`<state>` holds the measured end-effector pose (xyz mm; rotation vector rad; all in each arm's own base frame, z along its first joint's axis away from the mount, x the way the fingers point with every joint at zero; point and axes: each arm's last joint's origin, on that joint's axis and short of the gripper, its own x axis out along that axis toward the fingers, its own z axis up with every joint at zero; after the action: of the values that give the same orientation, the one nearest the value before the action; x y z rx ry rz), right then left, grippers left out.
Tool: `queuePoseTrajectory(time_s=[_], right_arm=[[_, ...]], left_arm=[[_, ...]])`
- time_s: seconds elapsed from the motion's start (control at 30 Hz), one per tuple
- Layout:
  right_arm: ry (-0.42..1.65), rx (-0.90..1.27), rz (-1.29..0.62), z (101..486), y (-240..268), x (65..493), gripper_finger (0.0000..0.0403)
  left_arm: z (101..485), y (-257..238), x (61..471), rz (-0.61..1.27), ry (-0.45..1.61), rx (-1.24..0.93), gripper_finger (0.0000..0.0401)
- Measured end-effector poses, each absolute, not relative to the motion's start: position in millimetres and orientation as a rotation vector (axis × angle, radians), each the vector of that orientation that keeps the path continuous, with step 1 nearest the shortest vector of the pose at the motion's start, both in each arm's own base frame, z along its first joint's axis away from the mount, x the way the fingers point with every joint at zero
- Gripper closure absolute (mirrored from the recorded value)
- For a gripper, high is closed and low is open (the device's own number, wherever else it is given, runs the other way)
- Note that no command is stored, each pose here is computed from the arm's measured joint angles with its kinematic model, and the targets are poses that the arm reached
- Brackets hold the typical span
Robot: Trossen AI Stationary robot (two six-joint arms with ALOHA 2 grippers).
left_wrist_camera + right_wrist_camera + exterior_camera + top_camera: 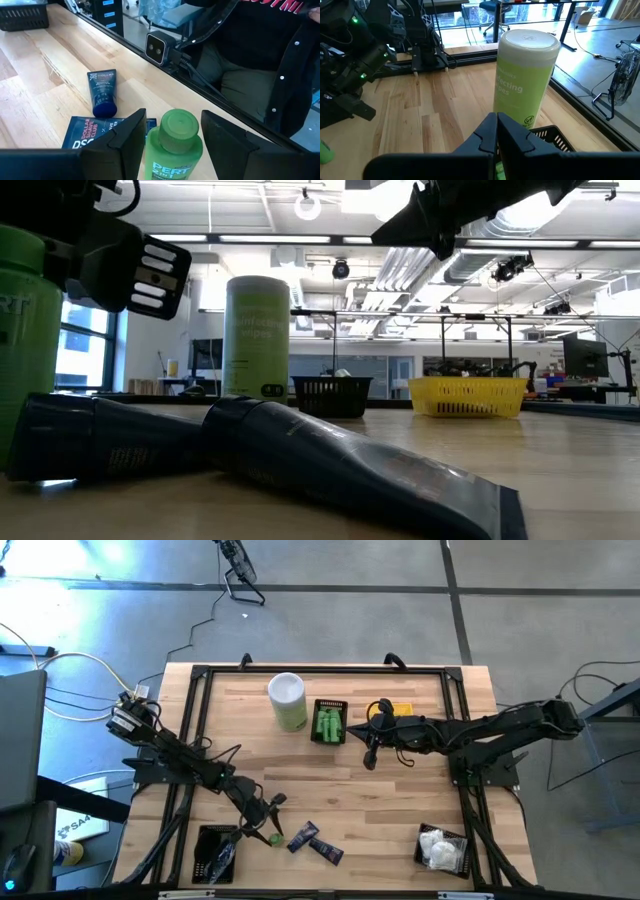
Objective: Pick & Place Travel size toiletries
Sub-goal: Put the green shampoo bottle into the top black bin
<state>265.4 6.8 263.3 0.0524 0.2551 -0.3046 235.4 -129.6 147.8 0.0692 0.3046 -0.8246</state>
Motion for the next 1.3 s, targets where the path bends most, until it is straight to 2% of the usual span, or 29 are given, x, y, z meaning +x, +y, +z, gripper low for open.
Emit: queuePoseTrajectory(time_s=[0.57,0.93,1.3], right_arm=[[0.256,0.05,-0.304,263.3,6.8,265.4,0.0398],[0.256,0.05,-0.305,263.3,6.8,265.4,0.0398],[0.256,0.05,-0.304,263.3,6.8,265.4,0.0398]], left_arm=[[147.4,-129.6,235.2,-0.826,0.309,0.069,0.0216],[147.4,-129.8,234.9,-0.842,0.311,0.066,0.0286],[147.4,-129.8,235.0,-0.841,0.313,0.06,0.0295]])
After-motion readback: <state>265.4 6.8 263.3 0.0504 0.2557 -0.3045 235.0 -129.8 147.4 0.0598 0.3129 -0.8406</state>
